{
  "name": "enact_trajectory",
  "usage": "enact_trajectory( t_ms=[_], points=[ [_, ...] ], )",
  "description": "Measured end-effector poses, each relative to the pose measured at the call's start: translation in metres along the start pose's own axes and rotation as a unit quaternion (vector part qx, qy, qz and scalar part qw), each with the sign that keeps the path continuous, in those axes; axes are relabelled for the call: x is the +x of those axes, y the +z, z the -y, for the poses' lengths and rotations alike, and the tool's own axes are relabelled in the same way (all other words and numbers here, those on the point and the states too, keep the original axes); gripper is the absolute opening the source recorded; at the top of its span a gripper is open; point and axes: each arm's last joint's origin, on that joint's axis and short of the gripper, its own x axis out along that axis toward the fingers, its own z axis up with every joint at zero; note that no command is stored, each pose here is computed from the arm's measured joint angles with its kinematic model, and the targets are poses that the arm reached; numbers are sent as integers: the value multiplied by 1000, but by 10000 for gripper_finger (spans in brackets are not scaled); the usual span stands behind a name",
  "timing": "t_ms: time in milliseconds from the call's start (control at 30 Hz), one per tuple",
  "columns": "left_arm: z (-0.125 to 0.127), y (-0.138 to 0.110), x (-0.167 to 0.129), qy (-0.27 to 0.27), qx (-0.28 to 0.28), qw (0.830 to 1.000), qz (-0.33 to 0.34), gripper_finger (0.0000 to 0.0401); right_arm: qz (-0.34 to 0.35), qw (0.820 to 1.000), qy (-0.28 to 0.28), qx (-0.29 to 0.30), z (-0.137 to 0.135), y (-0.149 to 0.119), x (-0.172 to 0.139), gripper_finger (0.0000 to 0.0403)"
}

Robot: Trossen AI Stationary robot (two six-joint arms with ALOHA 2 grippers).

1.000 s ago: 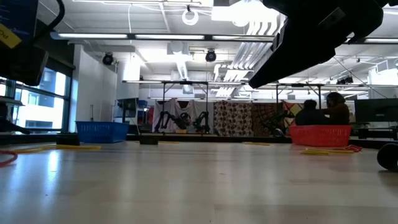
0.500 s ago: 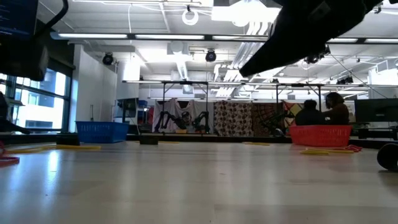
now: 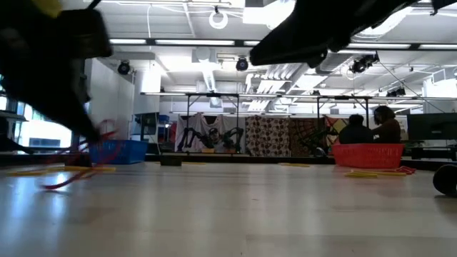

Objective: Sort rubber bands into baskets
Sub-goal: Put the red rubber band into red bin

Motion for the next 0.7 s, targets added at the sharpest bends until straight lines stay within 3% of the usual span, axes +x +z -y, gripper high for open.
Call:
enact_trajectory(
  t_ms=[333,467,700],
  points=[
    [-10,52,14,-26,88,988,122,0,16,999,-8,43,8,-17,40,146],
    [-16,64,13,-22,112,983,144,0,28,997,-31,63,16,-22,51,164],
    [-25,84,7,-52,145,972,177,0,56,997,-4,58,32,-23,71,172]
  ],
)
